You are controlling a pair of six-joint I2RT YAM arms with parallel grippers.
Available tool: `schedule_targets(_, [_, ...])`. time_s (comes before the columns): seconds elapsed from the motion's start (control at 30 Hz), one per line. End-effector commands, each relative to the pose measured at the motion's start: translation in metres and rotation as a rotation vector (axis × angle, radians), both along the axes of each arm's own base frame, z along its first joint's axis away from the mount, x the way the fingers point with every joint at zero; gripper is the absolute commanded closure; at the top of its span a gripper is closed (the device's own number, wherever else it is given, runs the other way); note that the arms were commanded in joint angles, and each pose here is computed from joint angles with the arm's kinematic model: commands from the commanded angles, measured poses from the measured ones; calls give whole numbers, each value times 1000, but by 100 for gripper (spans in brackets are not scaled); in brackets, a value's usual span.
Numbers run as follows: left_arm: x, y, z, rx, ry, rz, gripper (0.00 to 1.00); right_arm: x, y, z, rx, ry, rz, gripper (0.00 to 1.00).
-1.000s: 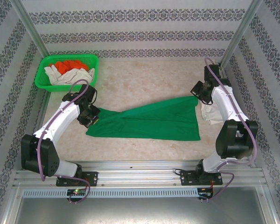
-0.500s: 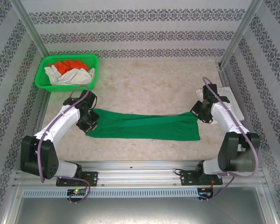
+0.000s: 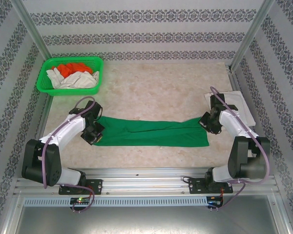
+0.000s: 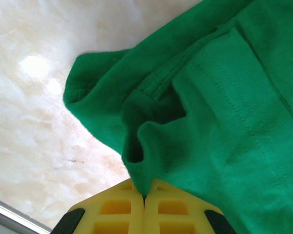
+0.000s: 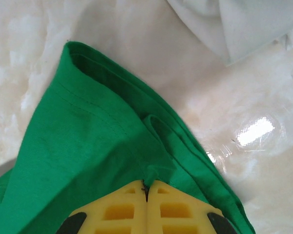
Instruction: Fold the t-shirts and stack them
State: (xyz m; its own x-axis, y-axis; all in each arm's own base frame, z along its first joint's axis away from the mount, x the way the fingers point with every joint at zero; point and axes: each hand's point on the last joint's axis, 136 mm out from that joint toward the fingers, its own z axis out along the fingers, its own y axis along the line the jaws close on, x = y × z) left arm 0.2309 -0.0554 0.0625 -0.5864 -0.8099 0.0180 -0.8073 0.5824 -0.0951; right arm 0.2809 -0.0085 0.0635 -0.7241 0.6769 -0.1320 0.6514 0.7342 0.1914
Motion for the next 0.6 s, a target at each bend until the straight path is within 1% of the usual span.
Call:
schedule_targets(0.0, [-1,10,-10,56,14,18,100,-11,-7,-14,-23,57,-25,100])
schedule_targets(0.2, [-1,10,-19,61,30,23,100,-22,-6,-32,-18,109,-29,100])
schedule_targets(0.27, [-1,10,-22,61,38,20,97,-22,-5,-34,-12,111,-33,96])
schedule_targets(0.3, [-2,10,-22,62,43,18,92,-20,-5,-33,-9,105,-29,87])
schedule_targets(0.33, [-2,11,-22,66,44,11,86,-19,-4,-30,-8,96,-25,76])
schedule_targets(0.4, [2,13,-16,83,25,-6,71,-12,-6,-18,-19,49,-13,55])
schedule_targets(0.43, [4,15,-11,95,10,-13,65,-8,-8,-11,-31,20,-5,48])
schedule_targets(0.5, [14,20,5,126,-46,-36,49,2,-12,9,-64,-54,13,37])
schedule_targets(0.57, [30,19,21,142,-117,-65,37,16,-10,26,-85,-130,53,32])
